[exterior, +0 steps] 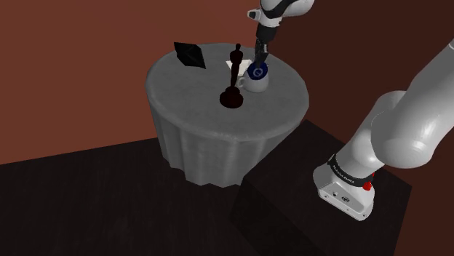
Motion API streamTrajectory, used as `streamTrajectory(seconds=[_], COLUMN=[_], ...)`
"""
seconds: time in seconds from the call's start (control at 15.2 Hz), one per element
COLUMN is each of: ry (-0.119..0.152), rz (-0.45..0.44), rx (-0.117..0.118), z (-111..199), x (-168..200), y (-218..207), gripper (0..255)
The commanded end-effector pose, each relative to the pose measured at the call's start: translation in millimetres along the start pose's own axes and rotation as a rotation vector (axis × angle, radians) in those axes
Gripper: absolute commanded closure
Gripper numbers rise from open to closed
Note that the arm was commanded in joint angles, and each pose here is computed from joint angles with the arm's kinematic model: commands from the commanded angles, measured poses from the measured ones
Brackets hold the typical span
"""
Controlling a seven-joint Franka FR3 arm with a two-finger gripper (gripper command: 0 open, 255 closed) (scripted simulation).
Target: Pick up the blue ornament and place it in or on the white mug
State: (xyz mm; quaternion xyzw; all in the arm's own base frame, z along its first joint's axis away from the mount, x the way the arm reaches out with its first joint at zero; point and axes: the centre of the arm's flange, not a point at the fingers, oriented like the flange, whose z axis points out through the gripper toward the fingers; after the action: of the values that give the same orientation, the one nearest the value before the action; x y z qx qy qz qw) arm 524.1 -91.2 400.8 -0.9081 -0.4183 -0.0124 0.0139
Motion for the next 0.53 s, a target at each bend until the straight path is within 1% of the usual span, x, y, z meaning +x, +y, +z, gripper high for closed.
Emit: streamTrajectory(seconds=[0.0, 0.46], ry=[0.0, 0.0], rz=[-0.002, -0.002], rx=[0.0, 0.0], z=[-5, -12], x=[-2, -14], y=[23, 114], gripper=[255, 255])
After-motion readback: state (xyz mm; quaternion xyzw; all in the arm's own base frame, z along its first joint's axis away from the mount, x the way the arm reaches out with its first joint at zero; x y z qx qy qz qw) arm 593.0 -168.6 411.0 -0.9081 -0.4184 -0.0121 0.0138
